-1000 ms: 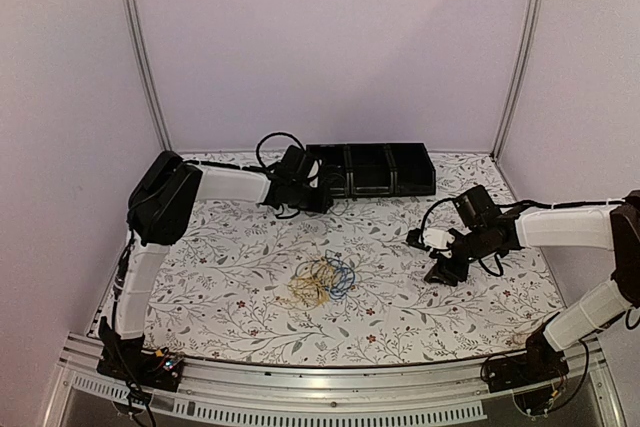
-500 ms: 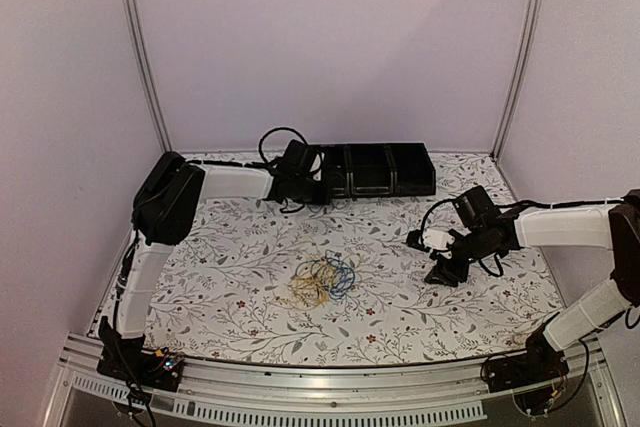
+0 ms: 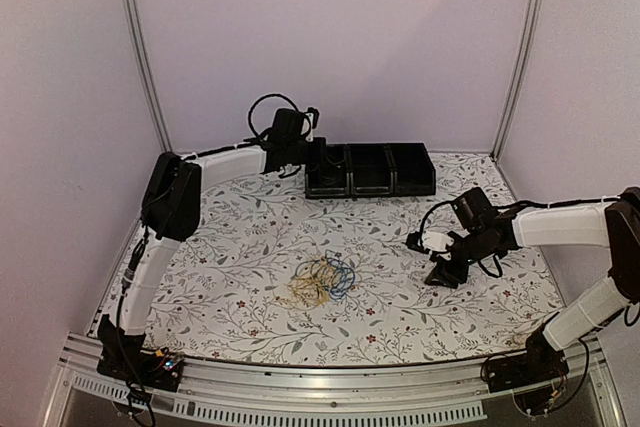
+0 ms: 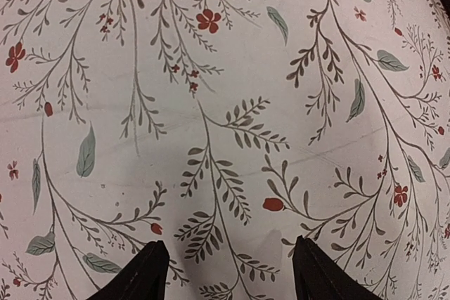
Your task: Untangle the cables
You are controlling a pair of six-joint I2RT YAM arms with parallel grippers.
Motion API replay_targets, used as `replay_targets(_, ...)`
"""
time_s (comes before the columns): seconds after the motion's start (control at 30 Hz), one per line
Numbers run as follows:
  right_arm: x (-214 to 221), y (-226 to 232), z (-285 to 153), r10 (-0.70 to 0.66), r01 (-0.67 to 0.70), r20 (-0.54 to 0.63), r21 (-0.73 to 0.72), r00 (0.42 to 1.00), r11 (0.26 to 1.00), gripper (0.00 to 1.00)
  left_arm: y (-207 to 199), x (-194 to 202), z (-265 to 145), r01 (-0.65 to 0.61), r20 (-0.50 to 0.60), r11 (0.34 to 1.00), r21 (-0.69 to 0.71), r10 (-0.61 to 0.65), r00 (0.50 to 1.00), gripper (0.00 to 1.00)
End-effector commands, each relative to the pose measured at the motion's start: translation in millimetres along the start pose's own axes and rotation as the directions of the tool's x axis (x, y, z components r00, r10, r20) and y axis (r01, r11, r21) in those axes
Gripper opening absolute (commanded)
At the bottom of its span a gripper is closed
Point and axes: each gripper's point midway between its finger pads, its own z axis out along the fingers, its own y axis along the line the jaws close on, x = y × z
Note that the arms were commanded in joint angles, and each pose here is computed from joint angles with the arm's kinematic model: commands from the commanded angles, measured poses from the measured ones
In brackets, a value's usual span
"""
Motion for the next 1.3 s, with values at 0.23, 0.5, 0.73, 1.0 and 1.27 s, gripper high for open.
replay_targets(0.23,1,-1,4,-0.007,0.007,-0.025,-0.006,1.0,1.0,0.64,11,24,35,-0.002,-0.007,1.0,0.027,0.002,1.0,0.0)
replay_targets(0.5,3,0,7,-0.004,0.004,-0.036,-0.013,0.999,1.0,0.64,1,31,39,-0.055,-0.017,0.995,0.078,0.056,0.998,0.09)
replay_targets(0.73,4,0,7,-0.002,0.002,-0.04,-0.016,0.999,1.0,0.64,-17,0,11,-0.194,0.029,0.979,0.06,0.192,0.981,0.36)
replay_targets(1.0,3,2,8,-0.009,0.008,-0.039,-0.023,0.999,1.0,0.64,-28,-55,-46,-0.22,0.126,0.975,-0.009,0.22,0.967,0.46)
replay_targets(1.27,2,4,9,-0.017,0.016,-0.045,-0.028,0.999,0.999,0.64,-28,-79,-86,-0.254,0.141,0.963,-0.089,0.264,0.954,0.51)
